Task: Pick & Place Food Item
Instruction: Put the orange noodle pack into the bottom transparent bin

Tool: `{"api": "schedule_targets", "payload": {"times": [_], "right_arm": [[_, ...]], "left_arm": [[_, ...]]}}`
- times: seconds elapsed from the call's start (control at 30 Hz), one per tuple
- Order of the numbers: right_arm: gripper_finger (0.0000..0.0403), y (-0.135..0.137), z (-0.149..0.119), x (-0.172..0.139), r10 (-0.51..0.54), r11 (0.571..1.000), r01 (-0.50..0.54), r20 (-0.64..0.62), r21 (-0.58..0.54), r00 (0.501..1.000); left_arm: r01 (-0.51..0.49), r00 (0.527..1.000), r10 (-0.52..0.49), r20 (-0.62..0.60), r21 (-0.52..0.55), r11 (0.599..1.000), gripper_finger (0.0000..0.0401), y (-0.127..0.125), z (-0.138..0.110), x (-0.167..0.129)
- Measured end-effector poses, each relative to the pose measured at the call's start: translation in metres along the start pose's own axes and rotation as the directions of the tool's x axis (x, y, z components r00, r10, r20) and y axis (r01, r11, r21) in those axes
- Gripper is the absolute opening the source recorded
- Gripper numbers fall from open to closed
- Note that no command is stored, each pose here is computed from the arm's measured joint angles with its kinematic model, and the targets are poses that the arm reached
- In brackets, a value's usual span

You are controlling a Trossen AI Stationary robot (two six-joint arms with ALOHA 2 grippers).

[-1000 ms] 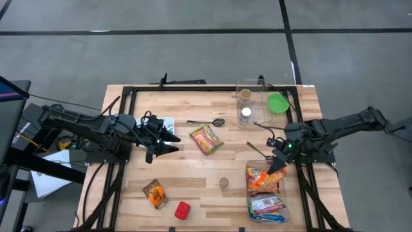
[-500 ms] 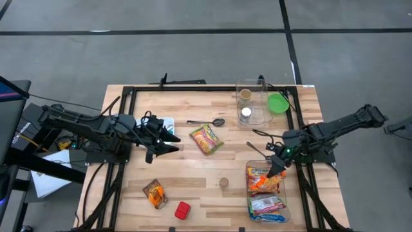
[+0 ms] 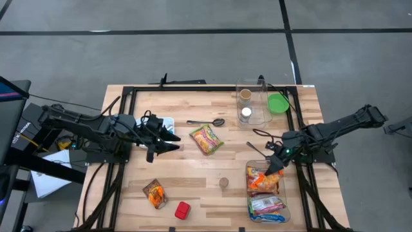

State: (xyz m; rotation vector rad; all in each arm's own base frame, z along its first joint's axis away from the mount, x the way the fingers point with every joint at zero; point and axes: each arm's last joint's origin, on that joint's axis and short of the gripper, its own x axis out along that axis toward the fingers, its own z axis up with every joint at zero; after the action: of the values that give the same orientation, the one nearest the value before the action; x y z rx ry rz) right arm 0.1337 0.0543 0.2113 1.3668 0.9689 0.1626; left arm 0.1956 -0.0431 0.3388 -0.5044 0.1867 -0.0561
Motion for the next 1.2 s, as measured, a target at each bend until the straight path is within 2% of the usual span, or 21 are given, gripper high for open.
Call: {"api": "schedule_targets", "payload": {"times": [0.57, 0.8, 1.1, 1.2], "right_arm": [[0.0000, 0.006, -0.002, -0.018, 0.089, 0.994, -0.075, 0.185, -0.084, 0.979], [0.0000, 0.007, -0.005, -0.023, 0.121, 0.991, -0.109, 0.183, -0.072, 0.976], [0.0001, 0.000, -0.005, -0.023, 0.053, 0.999, -0.053, 0.162, -0.003, 0.985], [0.0015, -0.002, -0.003, -0.023, 0.035, 0.999, -0.037, 0.177, 0.008, 0.984]], "left_arm": [[-0.012, 1.000, 0.012, 0.012, -0.001, 1.000, 0.0172, 0.000, 0.001, 0.000], [-0.012, 1.000, 0.012, 0.012, -0.001, 1.000, 0.0172, 0.000, 0.001, 0.000], [-0.019, 1.000, 0.019, 0.015, -0.005, 1.000, 0.0172, 0.000, 0.001, 0.000], [-0.019, 1.000, 0.019, 0.015, -0.004, 1.000, 0.0172, 0.000, 0.001, 0.000]]}}
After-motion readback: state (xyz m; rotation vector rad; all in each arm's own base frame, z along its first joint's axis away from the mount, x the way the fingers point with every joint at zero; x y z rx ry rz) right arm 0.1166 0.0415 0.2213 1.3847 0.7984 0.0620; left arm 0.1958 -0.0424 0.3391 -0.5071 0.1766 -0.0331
